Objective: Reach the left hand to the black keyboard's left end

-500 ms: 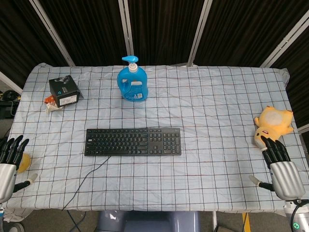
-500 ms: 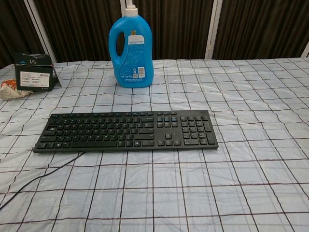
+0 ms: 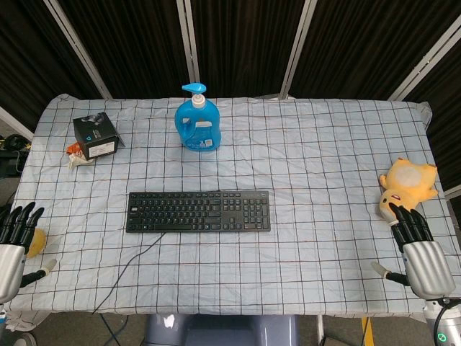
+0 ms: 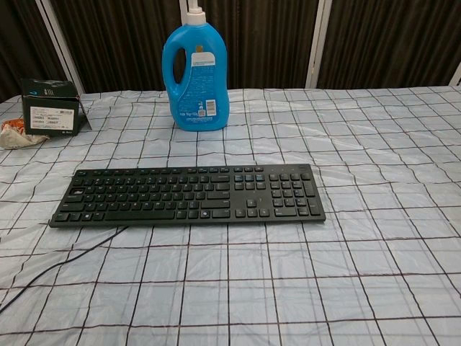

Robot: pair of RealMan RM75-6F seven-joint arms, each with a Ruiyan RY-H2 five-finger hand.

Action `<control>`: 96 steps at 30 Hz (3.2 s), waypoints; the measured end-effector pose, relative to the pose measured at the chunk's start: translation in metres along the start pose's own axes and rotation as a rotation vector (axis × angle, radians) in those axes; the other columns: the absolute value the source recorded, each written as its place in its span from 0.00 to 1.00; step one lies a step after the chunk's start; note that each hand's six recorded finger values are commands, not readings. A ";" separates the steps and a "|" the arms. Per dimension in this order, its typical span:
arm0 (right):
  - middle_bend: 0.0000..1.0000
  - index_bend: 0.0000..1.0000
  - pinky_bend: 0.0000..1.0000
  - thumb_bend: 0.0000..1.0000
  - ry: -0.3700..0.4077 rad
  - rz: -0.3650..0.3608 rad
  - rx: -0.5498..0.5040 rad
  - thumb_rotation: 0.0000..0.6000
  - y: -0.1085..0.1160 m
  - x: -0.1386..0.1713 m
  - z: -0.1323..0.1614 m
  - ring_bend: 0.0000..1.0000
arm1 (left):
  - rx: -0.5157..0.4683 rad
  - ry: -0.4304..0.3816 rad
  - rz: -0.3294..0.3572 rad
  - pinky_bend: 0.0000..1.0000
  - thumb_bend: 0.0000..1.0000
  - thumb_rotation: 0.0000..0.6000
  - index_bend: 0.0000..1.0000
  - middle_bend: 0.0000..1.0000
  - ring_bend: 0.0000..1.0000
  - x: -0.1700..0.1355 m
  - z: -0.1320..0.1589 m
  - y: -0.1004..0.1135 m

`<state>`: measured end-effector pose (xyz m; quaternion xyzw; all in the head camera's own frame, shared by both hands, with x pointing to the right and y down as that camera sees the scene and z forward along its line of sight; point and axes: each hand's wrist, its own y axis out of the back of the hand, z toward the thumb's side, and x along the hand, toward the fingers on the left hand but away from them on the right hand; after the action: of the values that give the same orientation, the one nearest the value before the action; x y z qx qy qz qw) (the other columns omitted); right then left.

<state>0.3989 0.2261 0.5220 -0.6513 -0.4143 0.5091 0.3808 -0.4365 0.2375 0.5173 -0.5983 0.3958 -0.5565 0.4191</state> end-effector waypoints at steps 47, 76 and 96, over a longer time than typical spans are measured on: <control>0.00 0.03 0.00 0.08 -0.046 0.014 -0.076 1.00 0.003 -0.001 -0.006 0.00 | 0.108 -0.094 -0.687 0.47 0.95 1.00 0.00 0.76 0.65 0.126 0.139 -0.072; 0.00 0.03 0.00 0.08 -0.049 0.014 -0.093 1.00 0.004 -0.002 -0.006 0.00 | 0.170 -0.112 -0.803 0.47 0.96 1.00 0.00 0.76 0.65 0.130 0.189 -0.117; 0.00 0.03 0.00 0.08 -0.048 0.015 -0.098 1.00 0.004 -0.001 -0.006 0.00 | 0.178 -0.104 -0.815 0.47 0.96 1.00 0.00 0.76 0.65 0.134 0.196 -0.127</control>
<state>0.4050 0.2232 0.5200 -0.6598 -0.4429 0.5064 0.3347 -0.2313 0.1665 0.6761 -0.6949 0.0554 -0.6778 0.2339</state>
